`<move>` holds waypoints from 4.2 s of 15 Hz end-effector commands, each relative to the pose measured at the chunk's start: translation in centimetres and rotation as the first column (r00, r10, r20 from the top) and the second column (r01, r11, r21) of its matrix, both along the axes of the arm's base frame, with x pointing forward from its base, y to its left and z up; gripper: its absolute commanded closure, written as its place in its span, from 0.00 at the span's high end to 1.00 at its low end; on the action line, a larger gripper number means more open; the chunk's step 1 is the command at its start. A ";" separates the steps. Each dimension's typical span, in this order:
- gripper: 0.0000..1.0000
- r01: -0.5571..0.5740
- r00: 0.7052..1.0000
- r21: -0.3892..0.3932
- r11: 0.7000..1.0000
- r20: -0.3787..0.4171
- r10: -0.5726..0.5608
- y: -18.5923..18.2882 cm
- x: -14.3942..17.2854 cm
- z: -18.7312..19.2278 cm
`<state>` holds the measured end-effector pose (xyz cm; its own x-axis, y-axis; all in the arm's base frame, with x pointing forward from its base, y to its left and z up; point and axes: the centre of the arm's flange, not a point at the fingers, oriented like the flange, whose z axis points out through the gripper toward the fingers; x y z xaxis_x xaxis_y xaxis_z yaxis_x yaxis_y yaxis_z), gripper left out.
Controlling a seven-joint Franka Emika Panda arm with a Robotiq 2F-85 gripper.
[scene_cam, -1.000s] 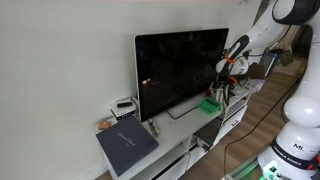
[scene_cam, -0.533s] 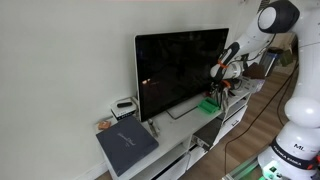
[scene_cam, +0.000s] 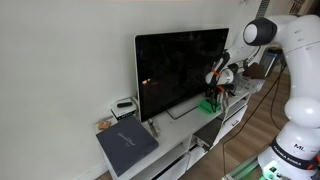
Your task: Remove the toy car from the green storage box and place it on the television stand top
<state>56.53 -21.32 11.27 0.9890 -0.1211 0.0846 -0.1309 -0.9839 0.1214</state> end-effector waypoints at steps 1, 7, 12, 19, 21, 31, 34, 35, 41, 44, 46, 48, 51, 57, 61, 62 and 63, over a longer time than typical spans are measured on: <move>0.70 0.003 1.000 -0.015 1.000 -0.025 -0.003 -0.9 2.2 -1.8; 0.69 -0.033 0.998 -0.016 0.999 -0.061 0.032 -0.9 3.5 -3.3; 0.61 -0.054 0.994 -0.022 0.998 -0.097 0.052 -0.9 4.0 -4.0; 0.63 -0.094 0.988 -0.014 0.995 -0.126 0.092 -1.2 4.5 -4.6; 0.60 -0.106 0.986 -0.009 0.994 -0.133 0.104 -1.2 4.7 -4.7; 0.54 -0.129 0.980 -0.028 0.991 -0.157 0.123 -0.4 5.2 -5.8; 0.47 -0.129 0.979 -0.030 0.991 -0.161 0.123 -0.6 5.3 -6.0; 0.46 -0.129 0.979 -0.032 0.991 -0.161 0.122 -0.7 5.4 -6.1; 0.42 -0.132 0.979 -0.038 0.991 -0.164 0.124 -0.6 5.5 -6.6; 0.43 -0.133 0.978 -0.039 0.990 -0.166 0.125 -0.6 5.6 -6.7; 0.42 -0.135 0.977 -0.040 0.990 -0.170 0.126 -0.5 5.6 -6.8; 0.44 -0.137 0.976 -0.043 0.990 -0.175 0.128 -0.3 5.7 -6.9; 0.42 -0.145 0.973 -0.043 0.988 -0.185 0.135 0.1 5.8 -7.2; 0.10 -0.155 0.969 -0.042 0.987 -0.203 0.143 0.4 6.0 -7.2; 0.10 -0.149 0.969 -0.032 0.988 -0.202 0.140 0.3 5.4 -6.1; 0.10 -0.147 0.969 -0.027 0.989 -0.202 0.138 0.2 5.0 -5.6; 0.10 -0.145 0.969 -0.021 0.989 -0.206 0.137 0.2 4.6 -5.2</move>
<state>61.86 -21.01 5.99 0.9953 0.0280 -0.0925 0.0438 -0.9840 0.1729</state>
